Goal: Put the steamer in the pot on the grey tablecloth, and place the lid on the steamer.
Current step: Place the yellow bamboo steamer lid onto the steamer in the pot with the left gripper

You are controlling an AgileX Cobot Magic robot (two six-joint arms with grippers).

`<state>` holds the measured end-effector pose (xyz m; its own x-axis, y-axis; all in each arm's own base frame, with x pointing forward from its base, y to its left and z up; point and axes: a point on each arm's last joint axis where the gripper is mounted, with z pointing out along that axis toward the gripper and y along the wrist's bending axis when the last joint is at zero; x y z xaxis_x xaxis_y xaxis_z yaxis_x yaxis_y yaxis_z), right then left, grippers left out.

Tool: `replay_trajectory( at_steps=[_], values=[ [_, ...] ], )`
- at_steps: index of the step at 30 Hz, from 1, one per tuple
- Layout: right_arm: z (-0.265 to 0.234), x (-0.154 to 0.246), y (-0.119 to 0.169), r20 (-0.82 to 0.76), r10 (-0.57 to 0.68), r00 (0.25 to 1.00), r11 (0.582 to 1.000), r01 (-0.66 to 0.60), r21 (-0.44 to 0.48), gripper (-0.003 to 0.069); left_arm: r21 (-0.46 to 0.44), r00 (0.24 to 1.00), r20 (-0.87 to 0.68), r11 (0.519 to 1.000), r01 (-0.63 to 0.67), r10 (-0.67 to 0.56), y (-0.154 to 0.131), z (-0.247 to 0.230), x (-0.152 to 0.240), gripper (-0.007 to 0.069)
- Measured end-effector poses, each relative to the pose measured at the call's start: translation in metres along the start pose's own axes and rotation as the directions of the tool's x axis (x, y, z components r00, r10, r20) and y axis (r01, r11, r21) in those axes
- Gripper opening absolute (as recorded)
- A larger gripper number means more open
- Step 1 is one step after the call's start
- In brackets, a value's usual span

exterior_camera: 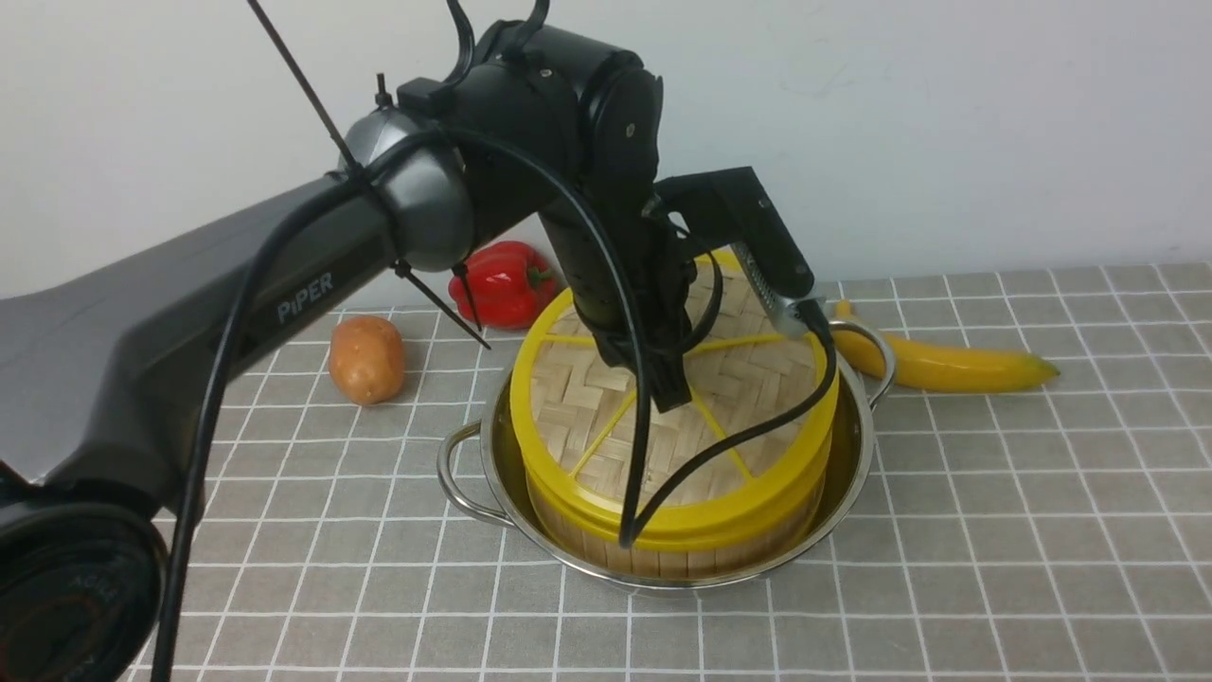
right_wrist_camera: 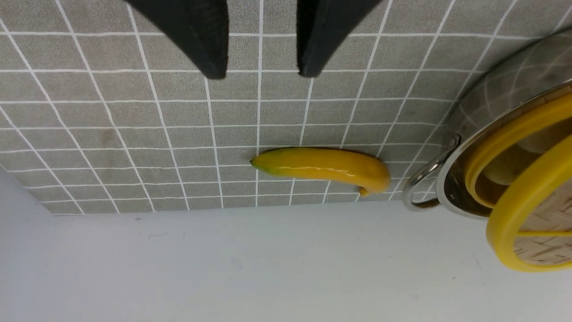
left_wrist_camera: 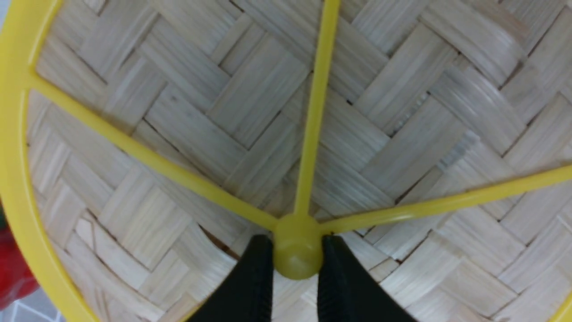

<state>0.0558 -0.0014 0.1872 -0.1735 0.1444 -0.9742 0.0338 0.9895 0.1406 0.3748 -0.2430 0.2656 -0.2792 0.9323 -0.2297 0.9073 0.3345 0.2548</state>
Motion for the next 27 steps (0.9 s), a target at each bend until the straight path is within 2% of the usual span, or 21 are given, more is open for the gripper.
replay_trajectory(
  at_steps=[16,24,27],
  values=[
    [0.0000,0.0000,0.0000,0.000,0.000,1.000,1.000,0.000,0.000,0.0240,-0.032,0.999,0.042,0.999,-0.004,0.005,0.0029,-0.0001,-0.0038,0.0121],
    [0.0000,0.0000,0.0000,0.000,0.000,1.000,1.000,0.000,0.000,0.0240,-0.029,0.999,0.039,1.000,-0.004,0.005,0.0027,-0.0001,-0.0036,0.0273],
    [0.0000,0.0000,0.0000,0.000,0.000,1.000,1.000,0.000,0.000,0.0240,-0.029,0.999,0.039,1.000,-0.004,0.005,0.0027,-0.0001,-0.0036,0.0302]
  ],
)
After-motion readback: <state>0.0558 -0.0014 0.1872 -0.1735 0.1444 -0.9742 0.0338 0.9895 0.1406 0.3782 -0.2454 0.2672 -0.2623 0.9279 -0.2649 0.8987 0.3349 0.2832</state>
